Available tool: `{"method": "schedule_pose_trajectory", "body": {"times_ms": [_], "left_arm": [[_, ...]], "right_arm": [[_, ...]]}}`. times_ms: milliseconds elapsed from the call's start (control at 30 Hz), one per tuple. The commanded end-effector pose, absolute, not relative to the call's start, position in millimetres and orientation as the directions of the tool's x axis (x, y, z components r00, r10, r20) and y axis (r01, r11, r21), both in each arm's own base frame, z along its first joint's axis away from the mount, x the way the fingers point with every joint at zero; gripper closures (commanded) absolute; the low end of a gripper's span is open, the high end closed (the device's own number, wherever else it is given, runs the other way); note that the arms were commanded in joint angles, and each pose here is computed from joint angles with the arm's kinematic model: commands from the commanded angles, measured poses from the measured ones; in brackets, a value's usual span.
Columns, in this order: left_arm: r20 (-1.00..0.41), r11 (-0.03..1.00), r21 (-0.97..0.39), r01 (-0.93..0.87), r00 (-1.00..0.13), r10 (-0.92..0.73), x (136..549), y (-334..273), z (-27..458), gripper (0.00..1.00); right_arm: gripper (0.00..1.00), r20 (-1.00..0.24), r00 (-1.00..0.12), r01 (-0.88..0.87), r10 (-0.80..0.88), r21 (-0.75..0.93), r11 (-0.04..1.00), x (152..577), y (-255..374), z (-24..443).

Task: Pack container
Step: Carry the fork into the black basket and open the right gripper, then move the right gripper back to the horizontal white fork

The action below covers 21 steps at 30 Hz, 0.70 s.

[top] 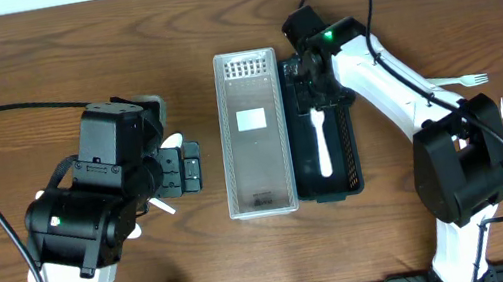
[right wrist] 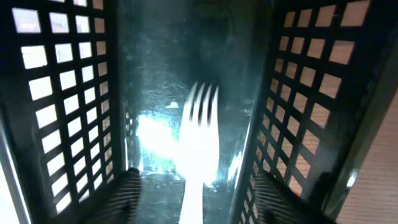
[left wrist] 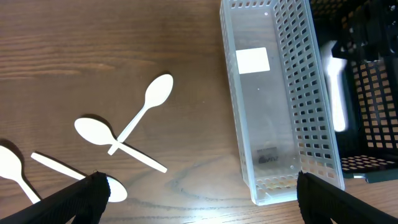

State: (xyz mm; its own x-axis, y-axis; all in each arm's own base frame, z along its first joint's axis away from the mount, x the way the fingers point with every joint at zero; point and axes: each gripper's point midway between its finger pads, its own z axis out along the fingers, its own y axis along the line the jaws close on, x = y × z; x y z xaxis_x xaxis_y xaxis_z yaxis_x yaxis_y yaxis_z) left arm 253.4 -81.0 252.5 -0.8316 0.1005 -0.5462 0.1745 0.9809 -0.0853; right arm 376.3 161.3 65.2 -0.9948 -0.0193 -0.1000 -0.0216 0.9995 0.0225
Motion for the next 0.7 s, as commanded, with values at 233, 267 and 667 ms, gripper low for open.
{"method": "schedule_pose_trajectory", "body": {"times_ms": [233,267,667], "left_arm": [[-0.55,0.983,-0.073,0.171,-0.829,0.104,254,-78,255,0.02],[-0.55,0.983,-0.073,0.171,-0.829,0.104,254,-78,255,0.02],[-0.544,0.983,-0.072,0.171,-0.832,0.105,253,-78,254,0.02]], "right_arm": [[0.41,-0.344,-0.938,0.009,0.041,0.094,0.996,397,151,171],[0.43,-0.378,-0.918,0.084,0.115,0.1,0.991,401,139,186],[0.13,-0.354,-0.33,0.81,0.875,0.369,0.456,441,-59,212]]}}
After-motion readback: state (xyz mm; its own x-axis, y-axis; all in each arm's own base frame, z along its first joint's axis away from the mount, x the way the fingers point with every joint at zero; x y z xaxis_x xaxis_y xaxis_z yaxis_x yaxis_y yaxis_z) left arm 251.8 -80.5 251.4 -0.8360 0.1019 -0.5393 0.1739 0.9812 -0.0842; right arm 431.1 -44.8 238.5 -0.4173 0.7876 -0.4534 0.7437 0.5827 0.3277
